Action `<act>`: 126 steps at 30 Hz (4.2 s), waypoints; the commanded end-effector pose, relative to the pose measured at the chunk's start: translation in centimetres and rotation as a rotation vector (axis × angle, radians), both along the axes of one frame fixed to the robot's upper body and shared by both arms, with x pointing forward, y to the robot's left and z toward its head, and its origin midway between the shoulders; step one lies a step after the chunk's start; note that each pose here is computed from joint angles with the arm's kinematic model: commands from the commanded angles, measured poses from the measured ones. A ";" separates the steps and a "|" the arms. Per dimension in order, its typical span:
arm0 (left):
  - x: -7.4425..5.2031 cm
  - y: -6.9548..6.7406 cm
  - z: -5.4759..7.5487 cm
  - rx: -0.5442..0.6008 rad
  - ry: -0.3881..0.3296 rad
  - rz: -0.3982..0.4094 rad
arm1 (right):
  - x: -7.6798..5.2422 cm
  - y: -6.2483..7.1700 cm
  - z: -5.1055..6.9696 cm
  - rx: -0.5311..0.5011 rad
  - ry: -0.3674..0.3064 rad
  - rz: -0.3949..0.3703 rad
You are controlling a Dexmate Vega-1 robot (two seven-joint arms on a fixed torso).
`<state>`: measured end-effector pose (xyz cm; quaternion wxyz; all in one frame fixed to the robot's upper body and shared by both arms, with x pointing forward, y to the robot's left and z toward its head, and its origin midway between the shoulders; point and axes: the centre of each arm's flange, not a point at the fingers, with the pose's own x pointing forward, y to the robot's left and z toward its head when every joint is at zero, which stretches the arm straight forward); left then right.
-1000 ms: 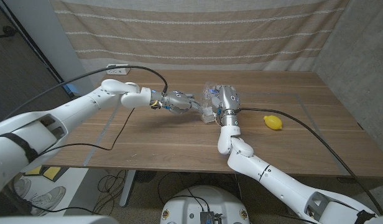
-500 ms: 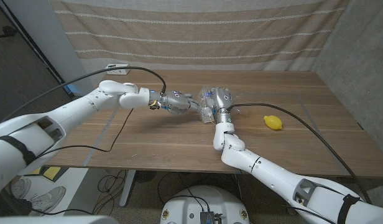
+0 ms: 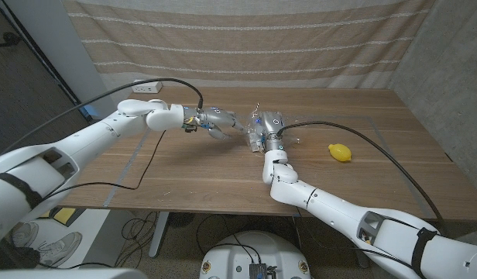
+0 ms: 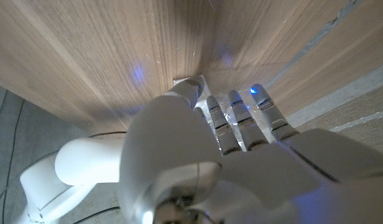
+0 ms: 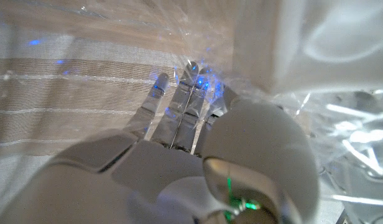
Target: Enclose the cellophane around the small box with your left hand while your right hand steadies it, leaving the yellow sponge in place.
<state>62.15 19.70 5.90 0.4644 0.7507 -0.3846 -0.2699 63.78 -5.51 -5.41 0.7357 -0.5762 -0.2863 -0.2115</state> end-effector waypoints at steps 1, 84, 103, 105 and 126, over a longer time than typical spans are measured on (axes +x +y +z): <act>-1.2 2.7 3.2 -0.289 0.272 0.006 | 1.1 0.8 -0.4 -0.103 0.057 -0.033; -4.2 11.3 6.3 -1.425 0.171 -0.272 | 2.7 -2.2 0.2 -0.141 0.546 0.005; -4.3 11.7 5.4 -1.435 0.182 -0.248 | 0.0 -3.6 3.4 0.078 0.255 0.185; -4.3 11.7 5.4 -1.432 0.186 -0.245 | -0.3 -3.7 3.7 0.082 0.231 0.185; -4.8 12.2 4.6 -1.437 0.198 -0.245 | -2.2 -6.8 6.1 0.350 0.036 0.366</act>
